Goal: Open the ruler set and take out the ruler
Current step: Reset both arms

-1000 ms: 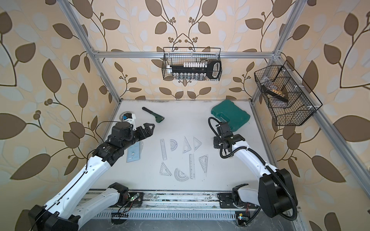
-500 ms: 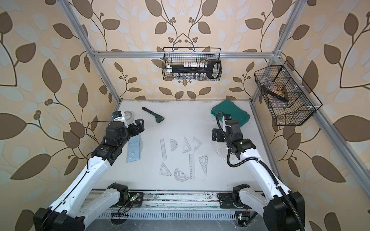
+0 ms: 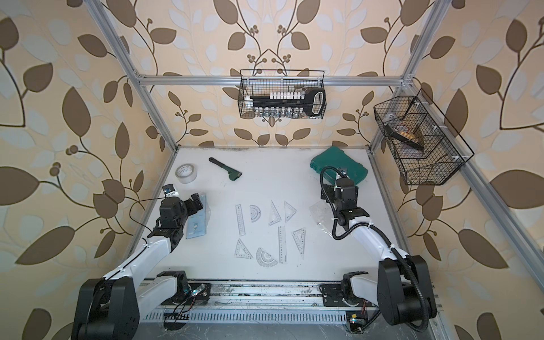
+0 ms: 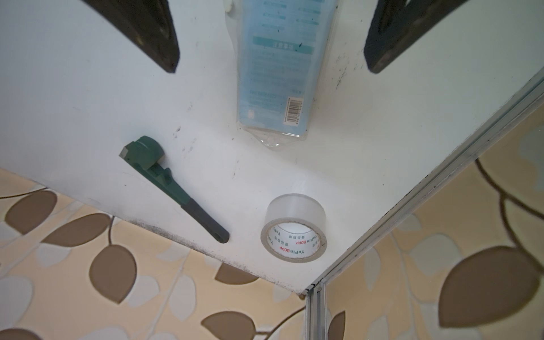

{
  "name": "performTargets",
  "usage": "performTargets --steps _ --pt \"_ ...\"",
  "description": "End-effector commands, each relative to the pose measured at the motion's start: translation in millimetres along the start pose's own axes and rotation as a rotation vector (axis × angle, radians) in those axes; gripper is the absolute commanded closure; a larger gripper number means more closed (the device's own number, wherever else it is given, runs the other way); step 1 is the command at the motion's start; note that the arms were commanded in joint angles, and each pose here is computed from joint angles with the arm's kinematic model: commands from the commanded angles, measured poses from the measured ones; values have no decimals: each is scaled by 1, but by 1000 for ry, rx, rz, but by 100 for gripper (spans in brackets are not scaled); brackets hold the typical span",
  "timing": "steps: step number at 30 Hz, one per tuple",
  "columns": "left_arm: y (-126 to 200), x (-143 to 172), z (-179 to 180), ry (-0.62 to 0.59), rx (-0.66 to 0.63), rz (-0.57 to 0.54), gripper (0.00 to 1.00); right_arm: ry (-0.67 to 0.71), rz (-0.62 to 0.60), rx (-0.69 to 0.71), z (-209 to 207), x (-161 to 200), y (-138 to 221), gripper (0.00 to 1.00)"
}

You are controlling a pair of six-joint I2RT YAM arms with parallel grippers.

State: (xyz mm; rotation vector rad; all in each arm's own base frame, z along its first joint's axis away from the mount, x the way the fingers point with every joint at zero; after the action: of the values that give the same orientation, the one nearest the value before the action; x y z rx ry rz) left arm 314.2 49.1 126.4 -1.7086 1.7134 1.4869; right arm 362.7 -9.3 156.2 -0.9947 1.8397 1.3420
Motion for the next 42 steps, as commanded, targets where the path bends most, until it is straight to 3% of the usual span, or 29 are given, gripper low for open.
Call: performTargets --steps 1,6,17,21,23,30,42 --pt "-8 -16 -3 -32 34 -135 1 -2 -125 18 -9 -5 -9 1" --pt "-23 -1 0 -54 21 -79 1 -9 -150 -29 -11 -1 -10 1" --pt "-34 15 -13 -93 125 -38 1 -21 -154 -87 1 26 -18 1" --pt "-47 39 -35 -191 287 36 1 -61 -154 14 -11 34 -19 1" --pt "-49 45 -39 -213 275 134 1 -66 -162 20 -11 39 -19 1" --pt "-50 44 -39 -216 271 116 1 9 -138 -24 10 46 -34 1" --pt "-52 47 -43 -232 275 139 1 16 -143 -36 13 46 -33 1"
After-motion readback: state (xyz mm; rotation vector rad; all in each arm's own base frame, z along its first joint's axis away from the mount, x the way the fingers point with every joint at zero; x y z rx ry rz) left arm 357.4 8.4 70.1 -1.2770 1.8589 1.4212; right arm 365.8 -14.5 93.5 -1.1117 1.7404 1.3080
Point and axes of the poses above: each gripper's point midway between its finger pads, its own y axis back along the fingers, its own z axis along the line the jaws close on, x = y × z, the point moved 2 cm from there along y, back along the fingers, and after that the axes turned 15 degrees about y, right-handed, at the moved point
